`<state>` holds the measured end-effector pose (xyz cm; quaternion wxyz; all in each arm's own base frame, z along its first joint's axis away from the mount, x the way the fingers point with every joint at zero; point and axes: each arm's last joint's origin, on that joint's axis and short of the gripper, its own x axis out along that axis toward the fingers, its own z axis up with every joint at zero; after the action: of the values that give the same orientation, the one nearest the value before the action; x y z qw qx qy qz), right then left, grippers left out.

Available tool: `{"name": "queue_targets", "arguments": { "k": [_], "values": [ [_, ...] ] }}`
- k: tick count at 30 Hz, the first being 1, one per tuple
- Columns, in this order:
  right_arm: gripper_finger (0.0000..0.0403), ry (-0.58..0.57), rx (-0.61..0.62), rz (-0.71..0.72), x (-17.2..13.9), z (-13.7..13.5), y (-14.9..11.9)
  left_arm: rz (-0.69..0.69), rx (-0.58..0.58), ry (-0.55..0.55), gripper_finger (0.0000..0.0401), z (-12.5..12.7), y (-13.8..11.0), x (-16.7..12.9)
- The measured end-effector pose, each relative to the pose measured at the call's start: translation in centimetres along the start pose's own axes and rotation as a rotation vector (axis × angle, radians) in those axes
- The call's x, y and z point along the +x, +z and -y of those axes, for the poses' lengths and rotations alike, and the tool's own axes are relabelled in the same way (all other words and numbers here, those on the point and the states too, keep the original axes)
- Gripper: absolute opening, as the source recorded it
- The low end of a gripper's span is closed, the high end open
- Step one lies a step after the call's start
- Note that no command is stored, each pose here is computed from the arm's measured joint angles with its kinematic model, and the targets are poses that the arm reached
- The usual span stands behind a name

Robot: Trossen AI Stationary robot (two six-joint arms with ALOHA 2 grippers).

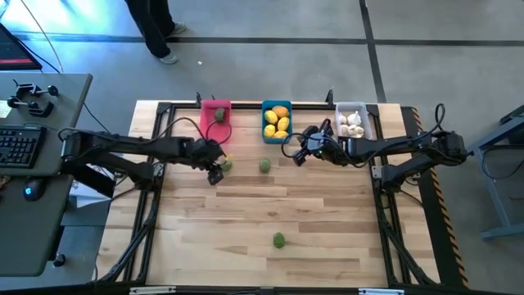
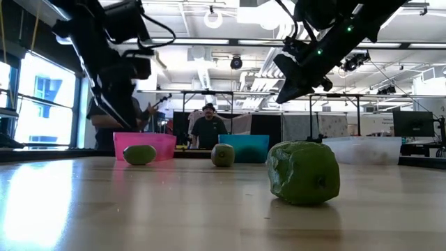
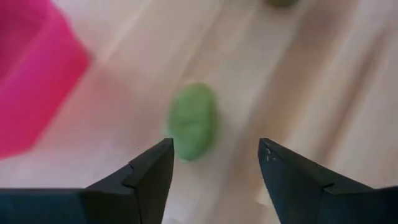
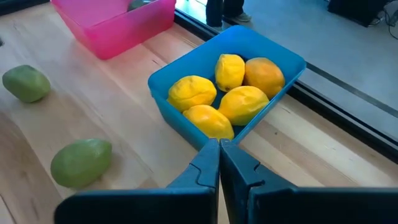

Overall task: Sort produce into baskets
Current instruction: Put the lime into the red bin

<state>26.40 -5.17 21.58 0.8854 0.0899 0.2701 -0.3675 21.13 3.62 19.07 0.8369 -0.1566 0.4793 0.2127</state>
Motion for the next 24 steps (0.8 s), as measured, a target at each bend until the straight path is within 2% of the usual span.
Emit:
{"name": "queue_targets", "arguments": {
  "k": [4, 10, 17, 24],
  "values": [
    [0.0001, 0.000, -0.001, 0.000, 0.0, 0.0, 0.0, -0.018, 0.056, 0.082, 0.0224, -0.2, 0.1, 1.2],
    [0.0001, 0.000, 0.002, 0.000, 0.0, 0.0, 0.0, -0.005, 0.067, 0.048, 0.0225, -0.3, 0.8, 2.7],
    [0.0001, 0.000, 0.002, 0.000, 0.0, 0.0, 0.0, -0.099, 0.098, 0.042, 0.0225, -0.8, 0.4, 4.5],
    [0.0001, 0.000, 0.005, 0.000, 0.0, 0.0, 0.0, -0.134, 0.132, 0.043, 0.0225, -0.8, 0.2, 5.3]
  ]
}}
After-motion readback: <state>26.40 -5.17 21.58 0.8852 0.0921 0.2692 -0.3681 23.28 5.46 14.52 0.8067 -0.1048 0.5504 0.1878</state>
